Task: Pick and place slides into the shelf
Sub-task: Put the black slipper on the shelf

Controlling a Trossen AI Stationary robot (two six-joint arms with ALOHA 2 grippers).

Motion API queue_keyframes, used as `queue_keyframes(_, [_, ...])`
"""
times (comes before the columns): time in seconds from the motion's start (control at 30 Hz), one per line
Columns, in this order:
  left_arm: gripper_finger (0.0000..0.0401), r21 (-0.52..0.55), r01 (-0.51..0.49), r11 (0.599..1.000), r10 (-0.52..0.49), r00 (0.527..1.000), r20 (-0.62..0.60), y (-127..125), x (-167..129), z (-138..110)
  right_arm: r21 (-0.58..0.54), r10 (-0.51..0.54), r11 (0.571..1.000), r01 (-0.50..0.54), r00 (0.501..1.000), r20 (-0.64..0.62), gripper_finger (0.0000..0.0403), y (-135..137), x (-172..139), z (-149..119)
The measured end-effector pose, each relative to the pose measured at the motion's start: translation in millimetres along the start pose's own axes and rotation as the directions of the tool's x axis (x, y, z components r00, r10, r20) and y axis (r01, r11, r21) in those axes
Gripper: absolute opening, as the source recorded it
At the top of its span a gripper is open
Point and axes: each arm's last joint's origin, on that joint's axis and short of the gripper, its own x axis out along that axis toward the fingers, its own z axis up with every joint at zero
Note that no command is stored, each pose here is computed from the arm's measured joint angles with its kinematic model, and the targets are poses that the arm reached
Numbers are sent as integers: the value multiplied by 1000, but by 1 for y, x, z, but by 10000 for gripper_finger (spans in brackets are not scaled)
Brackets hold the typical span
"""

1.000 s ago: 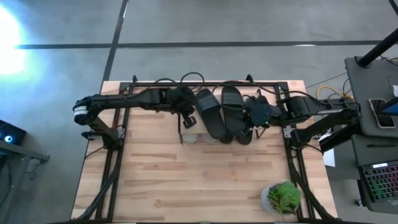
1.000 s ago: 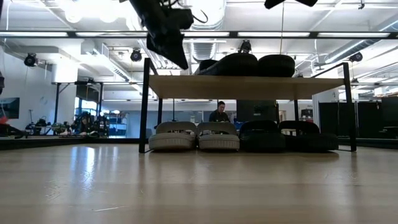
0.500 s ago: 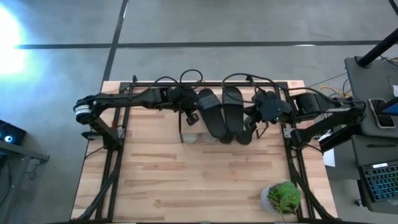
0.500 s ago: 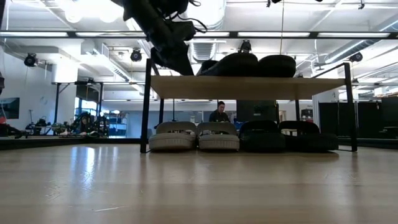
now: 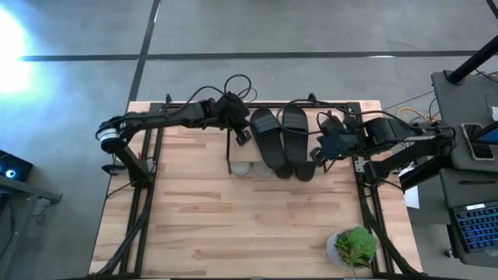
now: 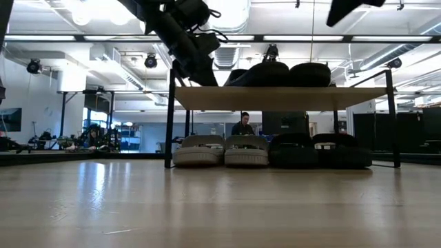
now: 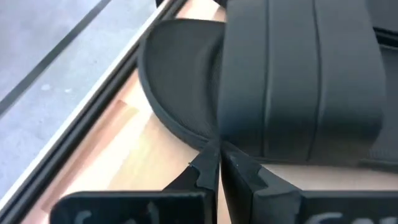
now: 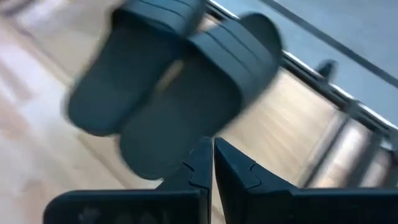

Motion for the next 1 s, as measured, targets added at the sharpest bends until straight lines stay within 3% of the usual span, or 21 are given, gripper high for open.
queue_keyframes(0.2, [0, 28, -4, 1000, 3, 999, 36, 6, -2, 6, 29, -56, 998, 57, 998, -29, 8, -6, 2, -3])
queue_keyframes(0.33, [0, 28, 60, 998, -60, 998, 14, 8, -2, 4, 43, -73, 996, 75, 996, -58, 8, -12, 6, 1])
queue_keyframes(0.47, [0, 159, 88, 983, -78, 994, -70, 8, -7, 2, 5, -96, 995, 97, 993, -74, 8, -16, 9, 3])
queue_keyframes(0.6, [0, 341, 137, 930, -107, 989, -107, 5, -30, 18, -19, -102, 995, 101, 991, -90, 8, -20, 12, 6])
queue_keyframes(0.87, [0, 458, 87, 885, -68, 996, -58, 15, -40, 38, 87, -144, 983, 159, 976, -165, 8, -36, 32, 22])
queue_keyframes(1.0, [0, 429, 110, 897, -63, 990, -122, 18, -23, 31, 120, -143, 978, 171, 967, -209, 8, -40, 46, 30])
